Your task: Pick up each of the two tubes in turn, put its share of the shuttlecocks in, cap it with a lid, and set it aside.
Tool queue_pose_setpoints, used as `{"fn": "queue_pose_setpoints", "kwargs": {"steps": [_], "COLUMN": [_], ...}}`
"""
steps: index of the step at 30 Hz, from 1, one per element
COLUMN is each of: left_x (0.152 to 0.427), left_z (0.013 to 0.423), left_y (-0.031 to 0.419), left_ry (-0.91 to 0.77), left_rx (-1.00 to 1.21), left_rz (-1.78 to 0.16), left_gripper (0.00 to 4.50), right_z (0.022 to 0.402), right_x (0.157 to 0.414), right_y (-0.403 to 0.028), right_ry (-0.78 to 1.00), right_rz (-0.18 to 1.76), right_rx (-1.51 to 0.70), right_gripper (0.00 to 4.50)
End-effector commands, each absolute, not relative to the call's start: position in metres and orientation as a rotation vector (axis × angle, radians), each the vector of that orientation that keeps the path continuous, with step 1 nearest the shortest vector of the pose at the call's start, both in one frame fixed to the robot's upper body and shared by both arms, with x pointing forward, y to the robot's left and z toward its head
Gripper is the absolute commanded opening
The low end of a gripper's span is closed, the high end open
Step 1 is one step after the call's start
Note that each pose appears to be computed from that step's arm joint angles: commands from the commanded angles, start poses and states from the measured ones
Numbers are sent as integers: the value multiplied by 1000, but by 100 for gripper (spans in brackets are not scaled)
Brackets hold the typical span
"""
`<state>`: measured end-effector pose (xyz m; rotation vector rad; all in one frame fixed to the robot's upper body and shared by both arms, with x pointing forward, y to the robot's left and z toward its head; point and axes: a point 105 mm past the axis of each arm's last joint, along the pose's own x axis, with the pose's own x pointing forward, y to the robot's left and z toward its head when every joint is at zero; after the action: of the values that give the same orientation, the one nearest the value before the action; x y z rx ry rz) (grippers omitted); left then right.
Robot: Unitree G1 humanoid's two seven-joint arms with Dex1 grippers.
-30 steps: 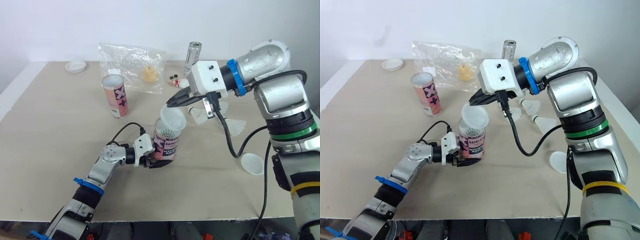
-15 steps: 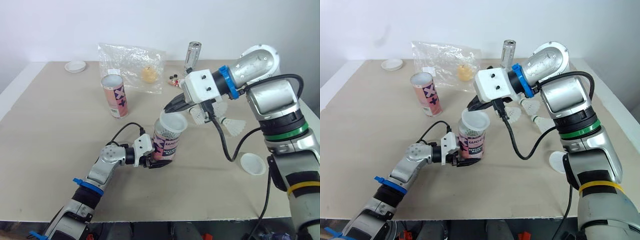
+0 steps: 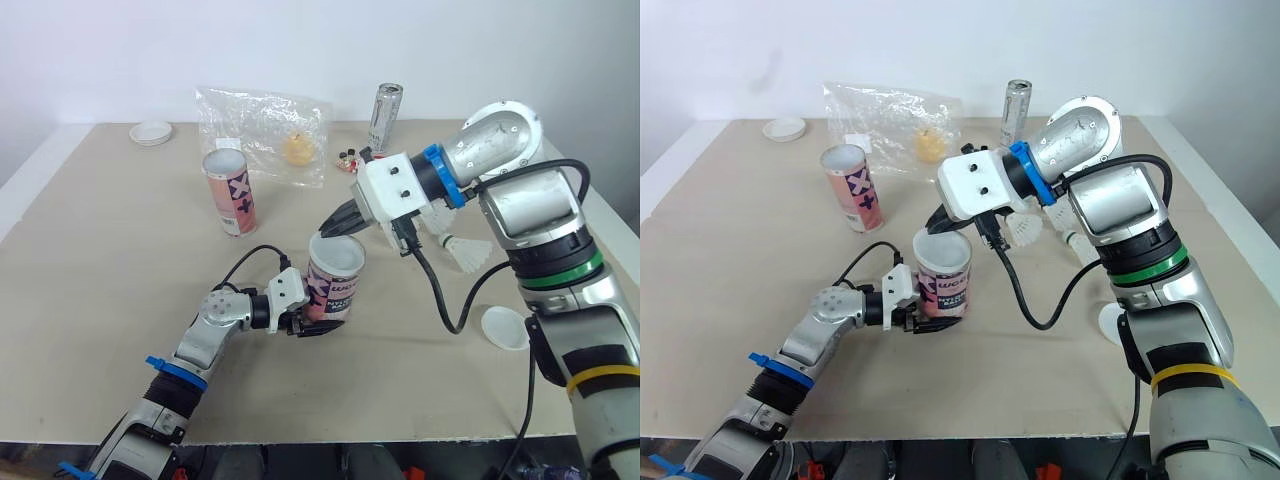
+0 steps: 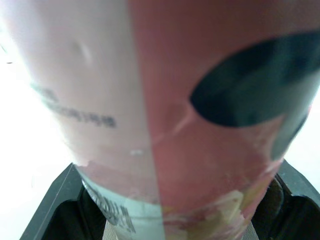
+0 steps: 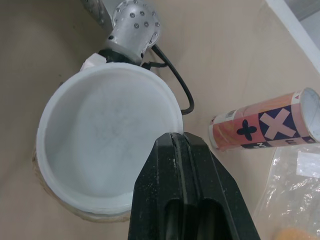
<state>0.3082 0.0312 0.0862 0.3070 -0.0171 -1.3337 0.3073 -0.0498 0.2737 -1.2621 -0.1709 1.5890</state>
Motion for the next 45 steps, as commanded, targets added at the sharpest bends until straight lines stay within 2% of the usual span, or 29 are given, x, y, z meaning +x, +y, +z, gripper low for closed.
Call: {"fn": "queue_pose_setpoints", "kwargs": {"steps": [1, 30, 45], "left_x": [305, 309, 309], "left_z": [60, 60, 58], "left_y": [38, 40, 40], "left_ry": [111, 126, 133], "left_rx": [284, 273, 274], "left_rz": [-1319, -1304, -1308], "left_gripper": [325, 325, 325], "right_z": [282, 311, 308], "right_x": [308, 301, 305], "right_y": [-52, -52, -59], "right_ry": [-198, -267, -228], "right_rz": [1568, 1557, 1550], "right_rx": [-1317, -1366, -1399], "right_gripper": [6, 6, 6]}}
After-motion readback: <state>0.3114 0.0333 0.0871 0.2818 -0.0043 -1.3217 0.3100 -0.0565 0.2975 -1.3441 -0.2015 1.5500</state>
